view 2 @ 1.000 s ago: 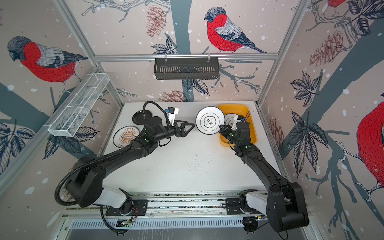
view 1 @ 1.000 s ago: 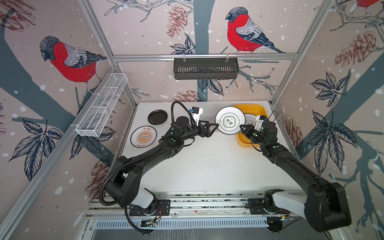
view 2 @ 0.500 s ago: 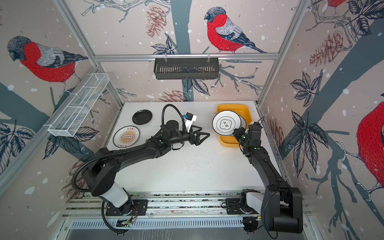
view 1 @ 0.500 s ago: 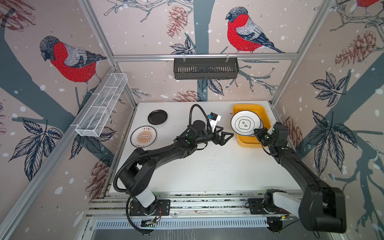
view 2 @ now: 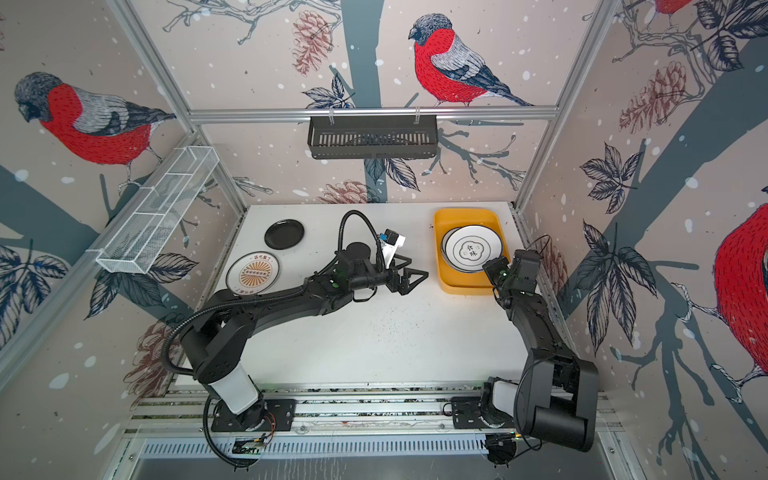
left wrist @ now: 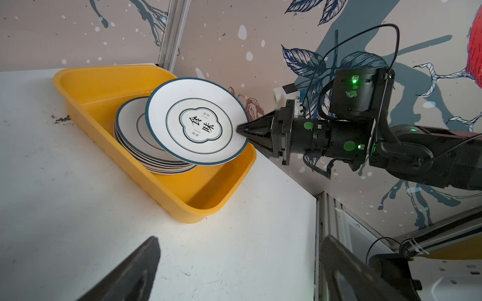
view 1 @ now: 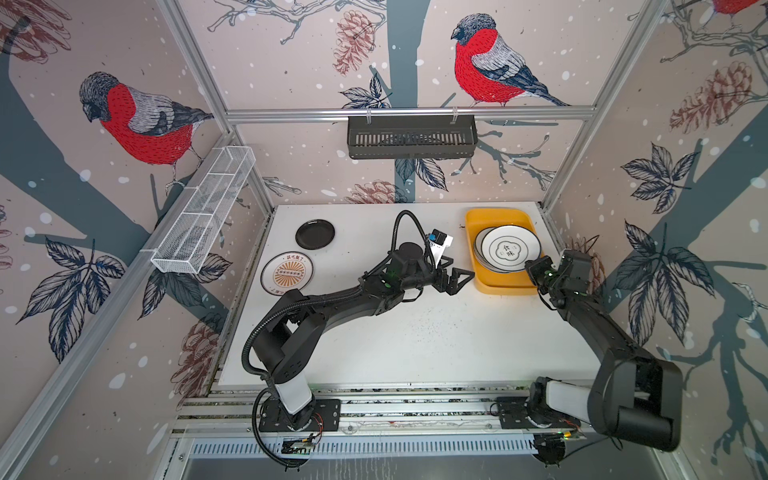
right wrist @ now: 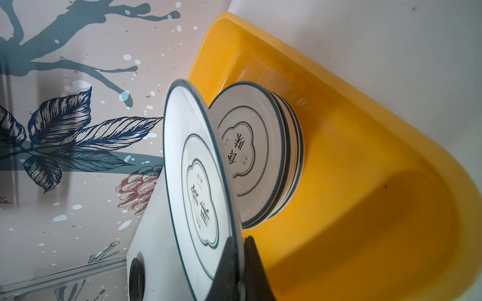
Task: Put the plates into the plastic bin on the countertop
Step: 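Carry the white plate into the bin with the right gripper while the left withdraws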
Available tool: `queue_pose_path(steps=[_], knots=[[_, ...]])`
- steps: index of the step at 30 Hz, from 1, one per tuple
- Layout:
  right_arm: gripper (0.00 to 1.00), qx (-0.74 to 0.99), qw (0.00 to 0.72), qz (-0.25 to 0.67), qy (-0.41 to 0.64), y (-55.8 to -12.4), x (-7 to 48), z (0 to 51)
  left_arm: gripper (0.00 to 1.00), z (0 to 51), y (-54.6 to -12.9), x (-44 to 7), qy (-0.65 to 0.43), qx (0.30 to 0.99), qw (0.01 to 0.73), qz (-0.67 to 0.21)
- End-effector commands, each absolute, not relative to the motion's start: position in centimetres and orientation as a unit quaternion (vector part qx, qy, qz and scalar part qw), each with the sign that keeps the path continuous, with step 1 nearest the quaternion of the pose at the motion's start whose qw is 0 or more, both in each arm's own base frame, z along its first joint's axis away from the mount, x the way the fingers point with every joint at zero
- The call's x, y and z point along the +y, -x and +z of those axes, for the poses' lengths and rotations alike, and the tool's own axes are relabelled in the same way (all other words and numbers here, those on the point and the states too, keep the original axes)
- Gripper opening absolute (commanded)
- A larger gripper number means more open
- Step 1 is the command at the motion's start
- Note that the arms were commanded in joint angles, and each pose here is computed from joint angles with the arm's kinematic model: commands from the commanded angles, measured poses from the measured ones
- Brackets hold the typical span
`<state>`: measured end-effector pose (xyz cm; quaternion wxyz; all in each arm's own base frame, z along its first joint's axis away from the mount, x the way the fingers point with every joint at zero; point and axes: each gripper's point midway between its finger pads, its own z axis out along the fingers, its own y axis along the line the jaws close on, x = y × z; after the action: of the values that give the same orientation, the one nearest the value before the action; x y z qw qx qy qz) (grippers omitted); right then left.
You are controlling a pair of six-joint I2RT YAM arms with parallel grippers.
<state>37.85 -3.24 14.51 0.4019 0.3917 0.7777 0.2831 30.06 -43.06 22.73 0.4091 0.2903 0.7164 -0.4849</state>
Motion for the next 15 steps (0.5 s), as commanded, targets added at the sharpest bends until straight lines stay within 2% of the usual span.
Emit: queue_pose_path(steps=[1, 15], knots=[[0.02, 0.773, 0.424, 0.294, -0.368, -39.4, -3.3, 15.5, 0.96, 22.8, -30.3, -43.5, -0.301, 0.710, 0.420, -0.478], [0.02, 0.771, 0.409, 0.317, -0.371, -43.4, -3.6, 13.3, 0.96, 21.8, -31.5, -44.3, -0.308, 0.724, 0.417, -0.456]])
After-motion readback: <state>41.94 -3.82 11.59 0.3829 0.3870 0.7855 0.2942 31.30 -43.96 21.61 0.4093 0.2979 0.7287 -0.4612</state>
